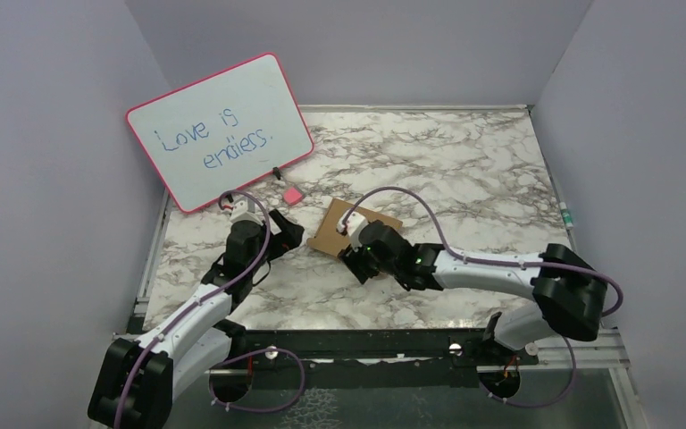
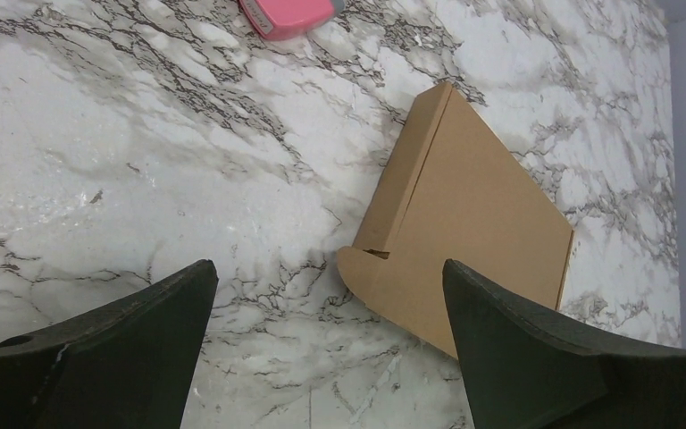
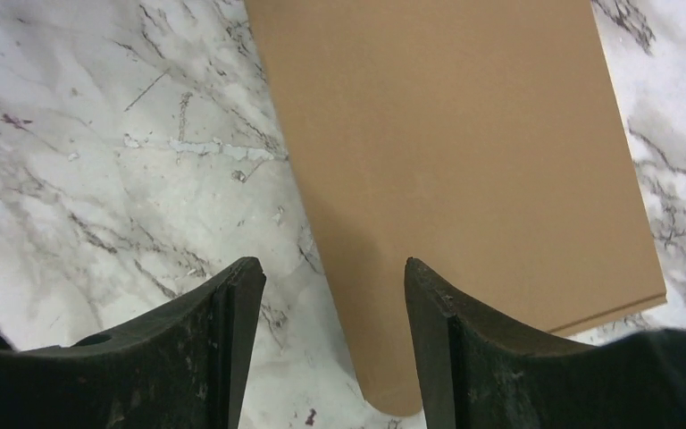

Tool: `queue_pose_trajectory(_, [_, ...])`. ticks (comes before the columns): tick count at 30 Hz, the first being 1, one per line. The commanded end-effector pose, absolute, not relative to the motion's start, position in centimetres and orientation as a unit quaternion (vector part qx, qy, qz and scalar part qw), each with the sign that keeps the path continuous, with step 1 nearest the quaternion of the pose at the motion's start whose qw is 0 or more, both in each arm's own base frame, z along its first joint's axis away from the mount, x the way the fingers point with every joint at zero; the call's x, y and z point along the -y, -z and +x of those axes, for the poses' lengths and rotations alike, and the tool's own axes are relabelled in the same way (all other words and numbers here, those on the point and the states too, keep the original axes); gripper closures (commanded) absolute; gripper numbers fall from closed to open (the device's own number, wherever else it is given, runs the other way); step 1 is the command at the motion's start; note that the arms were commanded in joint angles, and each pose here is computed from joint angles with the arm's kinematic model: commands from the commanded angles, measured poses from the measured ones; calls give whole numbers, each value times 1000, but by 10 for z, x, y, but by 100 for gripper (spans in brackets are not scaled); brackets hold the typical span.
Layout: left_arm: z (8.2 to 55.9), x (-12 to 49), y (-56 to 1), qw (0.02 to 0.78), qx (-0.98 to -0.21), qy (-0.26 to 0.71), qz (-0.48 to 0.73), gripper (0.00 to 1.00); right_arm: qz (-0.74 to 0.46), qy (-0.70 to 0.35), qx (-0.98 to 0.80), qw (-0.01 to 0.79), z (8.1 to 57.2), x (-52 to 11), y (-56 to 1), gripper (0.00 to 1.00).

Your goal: Fold the paper box

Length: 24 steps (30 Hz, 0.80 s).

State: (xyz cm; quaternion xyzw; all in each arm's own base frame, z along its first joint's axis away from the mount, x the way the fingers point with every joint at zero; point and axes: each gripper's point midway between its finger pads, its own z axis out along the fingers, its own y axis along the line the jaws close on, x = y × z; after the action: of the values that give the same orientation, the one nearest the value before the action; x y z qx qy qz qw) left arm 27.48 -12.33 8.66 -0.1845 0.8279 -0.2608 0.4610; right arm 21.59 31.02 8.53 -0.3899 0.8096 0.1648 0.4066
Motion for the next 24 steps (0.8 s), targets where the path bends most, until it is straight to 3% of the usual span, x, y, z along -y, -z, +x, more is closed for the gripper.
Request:
queue_pose_trajectory(1, [273,128,-90,453,-828,277,-182,3,-443,-18,-793,418,231,-304,-72,35])
queue_pose_trajectory(7, [272,131,-89,448,-830,282,-177,3,-474,83,-768,423,243,-309,-60,35])
queue_pose_trajectory(17, [275,143,-83,429,-838,297,-159,7,-504,153,-741,416,253,-309,-27,41])
queue_pose_trajectory(24, [275,146,-85,429,-836,305,-154,9,-504,156,-736,424,255,-312,-27,55])
